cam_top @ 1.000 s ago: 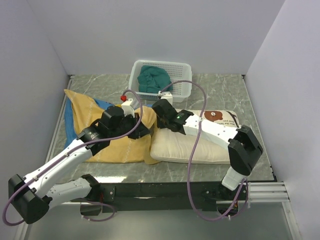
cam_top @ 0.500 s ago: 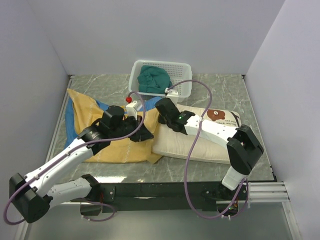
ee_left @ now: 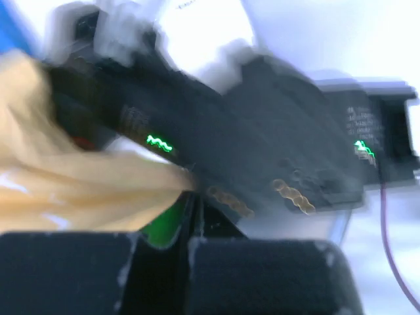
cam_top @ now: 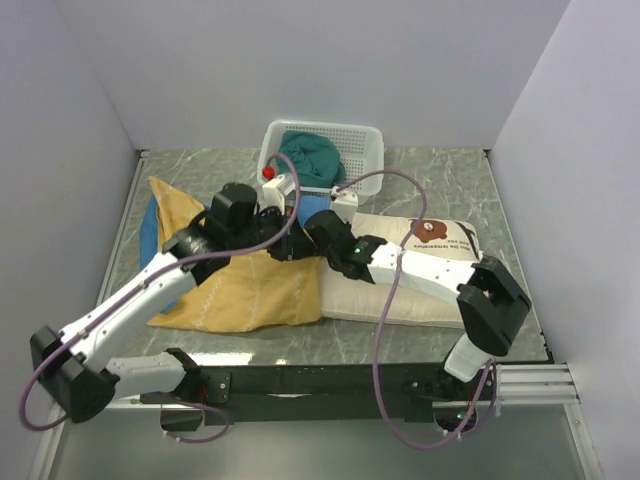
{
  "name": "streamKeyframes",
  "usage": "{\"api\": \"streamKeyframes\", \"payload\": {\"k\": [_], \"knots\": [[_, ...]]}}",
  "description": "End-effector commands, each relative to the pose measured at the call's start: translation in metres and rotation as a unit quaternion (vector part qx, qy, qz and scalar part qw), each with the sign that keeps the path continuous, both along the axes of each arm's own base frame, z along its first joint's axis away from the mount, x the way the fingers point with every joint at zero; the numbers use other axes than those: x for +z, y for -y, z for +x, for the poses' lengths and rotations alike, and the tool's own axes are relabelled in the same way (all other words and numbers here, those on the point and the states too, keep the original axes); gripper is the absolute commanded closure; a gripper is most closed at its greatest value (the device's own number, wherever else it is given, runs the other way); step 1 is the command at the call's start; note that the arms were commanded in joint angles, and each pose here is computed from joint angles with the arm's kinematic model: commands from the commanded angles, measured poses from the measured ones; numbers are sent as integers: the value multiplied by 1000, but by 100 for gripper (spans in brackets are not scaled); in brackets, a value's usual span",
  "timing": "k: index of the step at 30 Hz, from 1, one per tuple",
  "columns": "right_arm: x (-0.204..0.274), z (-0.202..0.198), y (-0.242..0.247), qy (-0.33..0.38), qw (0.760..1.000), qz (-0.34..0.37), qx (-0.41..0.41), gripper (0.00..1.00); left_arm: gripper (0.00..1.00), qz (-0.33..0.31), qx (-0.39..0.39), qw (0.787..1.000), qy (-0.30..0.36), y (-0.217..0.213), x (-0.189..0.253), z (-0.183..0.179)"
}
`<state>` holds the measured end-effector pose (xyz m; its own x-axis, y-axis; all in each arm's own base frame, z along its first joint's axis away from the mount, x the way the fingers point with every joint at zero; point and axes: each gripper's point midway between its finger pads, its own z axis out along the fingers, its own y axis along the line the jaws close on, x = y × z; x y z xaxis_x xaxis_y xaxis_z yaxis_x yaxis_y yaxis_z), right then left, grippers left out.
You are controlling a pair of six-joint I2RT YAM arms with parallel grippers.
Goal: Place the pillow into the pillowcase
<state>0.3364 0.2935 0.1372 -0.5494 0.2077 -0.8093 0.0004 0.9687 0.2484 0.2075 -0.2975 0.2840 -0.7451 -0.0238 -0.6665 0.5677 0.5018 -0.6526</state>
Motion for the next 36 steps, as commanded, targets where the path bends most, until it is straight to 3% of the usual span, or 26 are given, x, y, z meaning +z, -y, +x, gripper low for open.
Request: {"api": "streamKeyframes", "payload": {"k": [1,5,8,11,12,17,22,27,30,34,35,36], "knots": [[51,-26,-27,64,989,134,-11,100,99,-12,97,995,21,-4,36,65],[40,-43,-25,65,977,204,5,100,98,-1,115,993,-8,5,14,95],[44,-48,-19,58,971,232,16,77,99,-9,109,993,-42,13,-20,91],[53,-57,-16,58,962,263,40,63,99,-19,104,992,-70,16,-45,83],[54,-57,-14,58,963,261,43,50,99,-19,104,992,-76,16,-48,81],[59,-61,2,43,962,265,50,32,94,-10,103,992,-72,20,-54,67],[56,-60,41,47,977,206,6,24,91,-6,103,992,-75,20,-65,61],[48,-74,79,49,984,173,-3,20,91,50,74,993,-77,44,-98,53],[38,-79,96,39,985,169,1,20,99,99,85,988,-79,52,-119,52],[18,-86,114,23,992,125,1,19,99,115,102,986,-69,41,-127,43],[17,-88,117,23,993,118,6,19,99,120,101,986,-64,37,-125,37],[14,-88,120,20,994,112,3,19,90,130,101,985,-59,33,-128,35]]}}
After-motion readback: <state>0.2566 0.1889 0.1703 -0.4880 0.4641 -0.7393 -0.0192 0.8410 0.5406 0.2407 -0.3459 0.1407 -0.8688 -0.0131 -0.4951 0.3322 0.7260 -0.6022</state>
